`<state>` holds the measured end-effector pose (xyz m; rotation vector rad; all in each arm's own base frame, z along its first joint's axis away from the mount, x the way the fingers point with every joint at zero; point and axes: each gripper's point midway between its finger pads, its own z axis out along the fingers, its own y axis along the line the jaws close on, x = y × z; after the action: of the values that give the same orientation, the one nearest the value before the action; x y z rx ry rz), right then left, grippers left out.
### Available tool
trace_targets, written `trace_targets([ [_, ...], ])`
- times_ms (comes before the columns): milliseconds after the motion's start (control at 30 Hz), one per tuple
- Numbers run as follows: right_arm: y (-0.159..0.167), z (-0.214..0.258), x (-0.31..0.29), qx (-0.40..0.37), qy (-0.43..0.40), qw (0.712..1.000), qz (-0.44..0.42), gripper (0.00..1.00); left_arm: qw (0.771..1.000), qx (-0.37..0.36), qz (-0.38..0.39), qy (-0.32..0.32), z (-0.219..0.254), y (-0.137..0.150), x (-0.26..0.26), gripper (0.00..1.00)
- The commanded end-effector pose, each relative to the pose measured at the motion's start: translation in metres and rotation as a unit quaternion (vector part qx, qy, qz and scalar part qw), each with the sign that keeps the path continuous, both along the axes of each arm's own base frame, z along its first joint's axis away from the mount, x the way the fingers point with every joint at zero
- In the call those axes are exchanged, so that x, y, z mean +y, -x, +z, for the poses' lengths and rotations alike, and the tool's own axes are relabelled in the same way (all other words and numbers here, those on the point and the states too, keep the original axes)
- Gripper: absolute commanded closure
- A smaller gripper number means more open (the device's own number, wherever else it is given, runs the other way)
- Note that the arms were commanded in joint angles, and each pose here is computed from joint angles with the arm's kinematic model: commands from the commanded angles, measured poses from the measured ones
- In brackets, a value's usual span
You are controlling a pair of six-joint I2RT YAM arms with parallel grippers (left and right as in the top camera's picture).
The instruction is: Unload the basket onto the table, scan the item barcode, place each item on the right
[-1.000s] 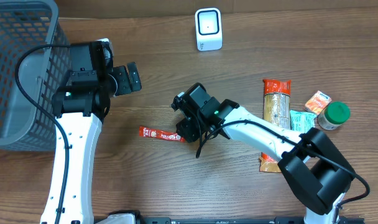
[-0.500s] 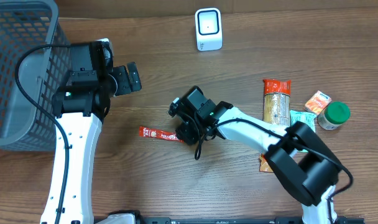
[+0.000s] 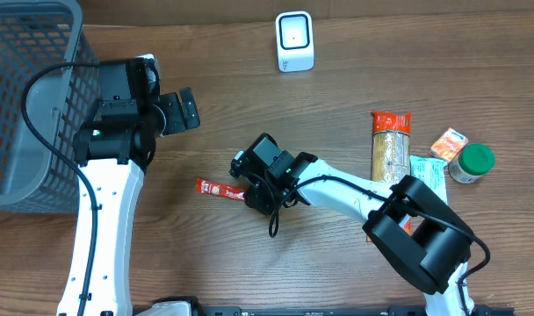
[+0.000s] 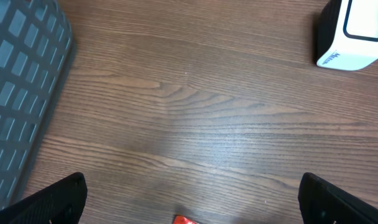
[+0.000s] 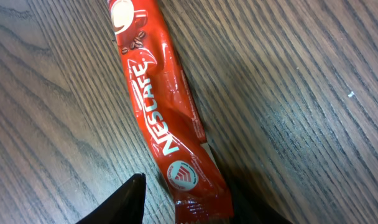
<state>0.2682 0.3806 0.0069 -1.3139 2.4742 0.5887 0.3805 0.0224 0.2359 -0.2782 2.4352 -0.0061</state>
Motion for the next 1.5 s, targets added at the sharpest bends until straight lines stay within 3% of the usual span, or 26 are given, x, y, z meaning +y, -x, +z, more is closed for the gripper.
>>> trace_targets([
  [0,-0.007,-0.004,0.002,-0.02,0.011,1.0,-0.002,0.57,1.0,0.001,-0.001,-0.009,0.0,-0.002,0.002,0.0],
  [400,-0.007,-0.021,0.003,-0.014,0.018,1.0,-0.001,0.58,1.0,0.001,-0.001,-0.009,0.0,-0.002,0.002,0.0],
  [567,-0.006,-0.021,0.002,-0.014,0.019,1.0,0.001,0.67,1.0,0.001,-0.001,-0.009,0.0,-0.002,0.002,0.0],
  [800,0.003,-0.026,0.002,-0.053,0.057,0.996,0.038,0.68,1.0,0.001,-0.001,-0.009,0.0,-0.002,0.002,0.0],
  [1100,-0.014,-0.03,-0.017,-0.132,0.137,0.982,0.013,0.95,1.0,0.001,-0.001,-0.009,0.0,-0.002,0.002,0.0],
  [1333,-0.054,-0.002,-0.046,-0.231,0.194,0.948,-0.101,0.96,1.0,0.001,-0.001,-0.009,0.0,-0.002,0.002,0.0],
  [1433,-0.072,0.033,-0.063,-0.297,0.208,0.913,-0.185,0.96,1.0,0.001,-0.001,-0.009,0.0,-0.002,0.002,0.0],
  [1467,-0.078,0.059,-0.071,-0.337,0.21,0.888,-0.23,0.96,1.0,0.001,-0.001,-0.009,0.0,-0.002,0.002,0.0],
])
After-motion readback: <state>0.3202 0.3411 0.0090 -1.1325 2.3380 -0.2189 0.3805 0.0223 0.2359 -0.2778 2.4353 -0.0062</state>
